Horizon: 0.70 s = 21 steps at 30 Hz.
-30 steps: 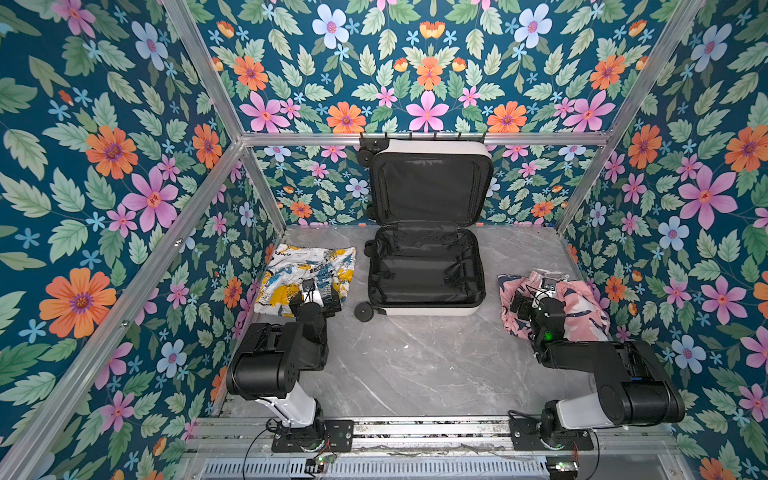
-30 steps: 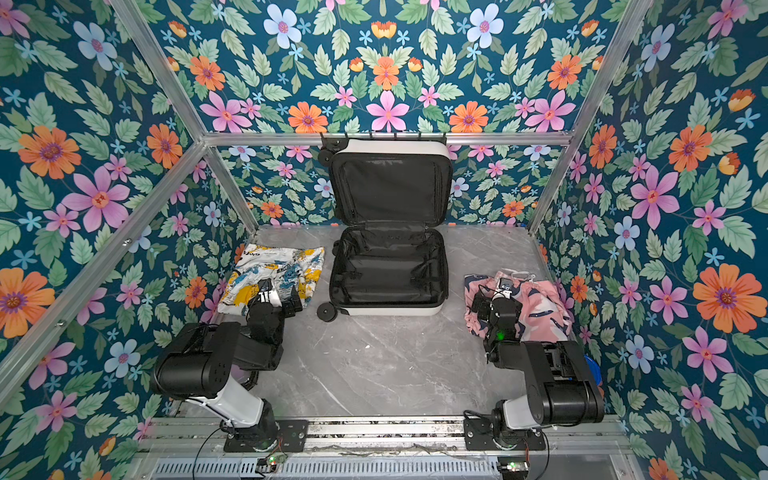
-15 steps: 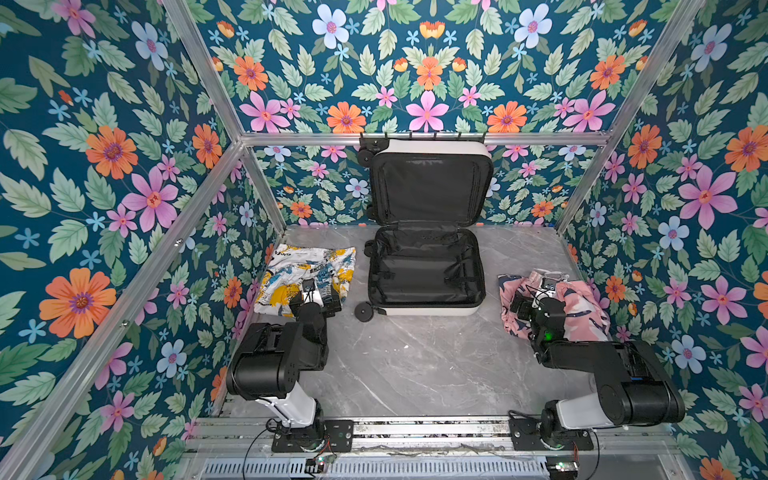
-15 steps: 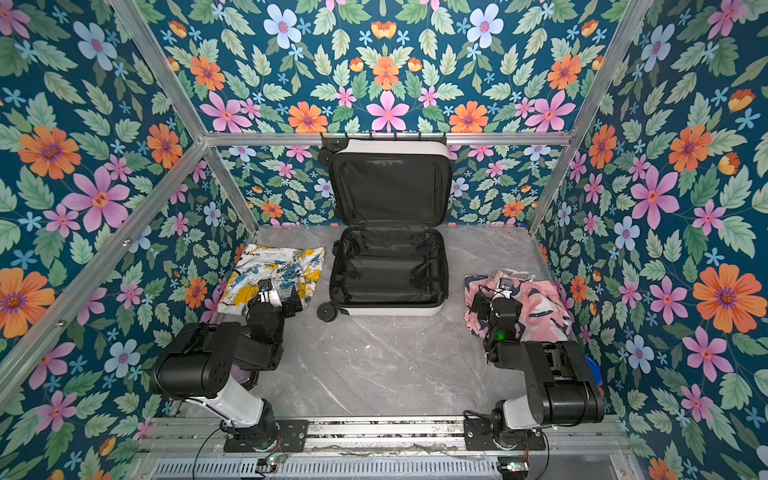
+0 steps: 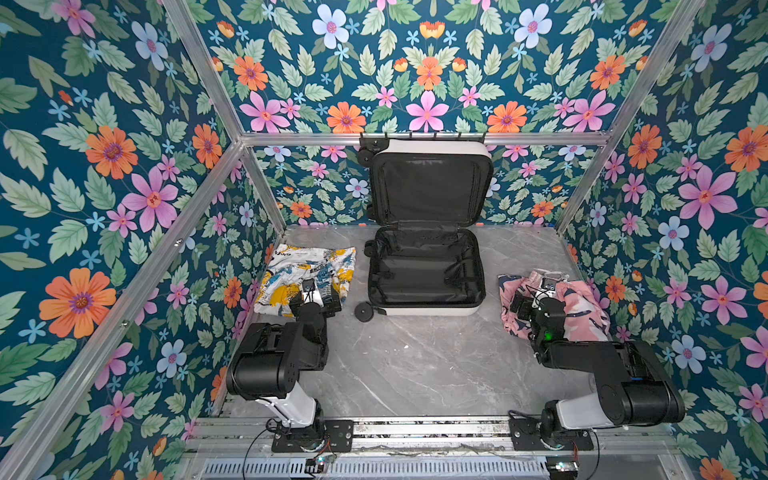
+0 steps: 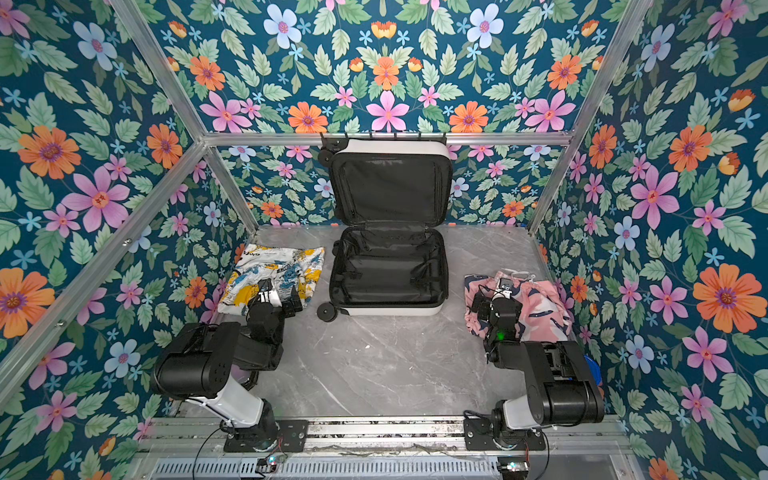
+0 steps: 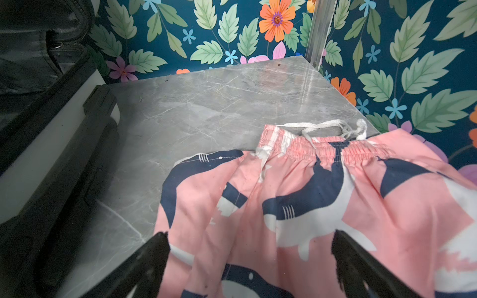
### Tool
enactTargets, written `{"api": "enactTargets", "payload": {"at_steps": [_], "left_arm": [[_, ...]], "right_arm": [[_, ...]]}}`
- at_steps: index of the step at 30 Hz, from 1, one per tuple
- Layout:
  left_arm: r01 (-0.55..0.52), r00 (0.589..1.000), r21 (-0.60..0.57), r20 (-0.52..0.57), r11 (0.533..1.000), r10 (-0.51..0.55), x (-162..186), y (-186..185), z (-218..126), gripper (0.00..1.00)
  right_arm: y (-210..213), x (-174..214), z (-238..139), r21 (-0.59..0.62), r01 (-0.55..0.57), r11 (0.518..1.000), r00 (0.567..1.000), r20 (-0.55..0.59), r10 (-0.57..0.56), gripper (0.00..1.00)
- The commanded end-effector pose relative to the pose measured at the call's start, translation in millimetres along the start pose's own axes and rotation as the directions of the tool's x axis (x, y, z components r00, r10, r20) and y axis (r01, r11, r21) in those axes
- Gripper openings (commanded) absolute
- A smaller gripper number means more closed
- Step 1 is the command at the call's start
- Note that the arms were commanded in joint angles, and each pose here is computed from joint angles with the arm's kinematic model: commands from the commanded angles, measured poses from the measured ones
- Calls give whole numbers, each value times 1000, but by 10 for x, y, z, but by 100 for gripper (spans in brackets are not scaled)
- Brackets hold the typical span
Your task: Pack the luggage
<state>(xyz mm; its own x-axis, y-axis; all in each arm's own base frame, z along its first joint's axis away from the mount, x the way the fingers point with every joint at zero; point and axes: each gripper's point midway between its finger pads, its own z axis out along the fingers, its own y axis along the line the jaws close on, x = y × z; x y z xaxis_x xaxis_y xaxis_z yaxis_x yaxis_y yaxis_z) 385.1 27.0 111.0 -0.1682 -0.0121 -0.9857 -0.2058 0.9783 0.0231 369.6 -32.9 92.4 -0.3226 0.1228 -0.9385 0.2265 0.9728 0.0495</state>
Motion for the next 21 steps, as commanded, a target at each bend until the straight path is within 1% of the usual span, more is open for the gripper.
{"api": "enactTargets", "payload": {"at_steps": [1,2,3,5,6,8,11,13,16,19,21], "left_arm": [[-2,1000,5,23,1000,1,-87,-4,-14,100],[-1,1000,5,26,1000,1,-112,-3,-25,100],[-1,1000,8,28,1000,1,-137,-7,-32,100],[1,1000,-17,16,1000,-1,-179,32,-28,100],[6,1000,-35,4,999,-6,-186,63,-17,100],[13,1000,-61,-7,998,-14,-235,103,-9,100],[27,1000,-104,14,994,-26,-404,182,-51,100],[59,998,-160,32,985,-54,-544,283,-86,100],[123,992,-227,57,966,-113,-822,413,-155,100],[233,972,-259,89,938,-217,-1078,511,-310,100],[304,953,-257,88,917,-291,-1215,535,-433,100]], "right_arm": [[-2,-142,-15,5,-8,1000,999,36,7,99],[-25,-142,-23,21,-15,1000,1000,13,15,99],[-42,-198,-30,34,-7,999,1000,15,6,99],[-168,-255,-55,115,-33,993,999,-16,35,99],[-220,-299,-94,144,-41,989,999,-5,42,99],[-240,-397,-211,143,-59,988,998,26,56,99],[-263,-576,-421,132,-100,986,992,83,90,99],[-279,-654,-538,130,-122,984,990,90,111,99],[-318,-668,-699,142,-148,979,988,58,141,99],[-423,-672,-905,189,-248,950,969,42,244,99],[-444,-712,-1049,189,-297,936,955,38,295,99]]}}
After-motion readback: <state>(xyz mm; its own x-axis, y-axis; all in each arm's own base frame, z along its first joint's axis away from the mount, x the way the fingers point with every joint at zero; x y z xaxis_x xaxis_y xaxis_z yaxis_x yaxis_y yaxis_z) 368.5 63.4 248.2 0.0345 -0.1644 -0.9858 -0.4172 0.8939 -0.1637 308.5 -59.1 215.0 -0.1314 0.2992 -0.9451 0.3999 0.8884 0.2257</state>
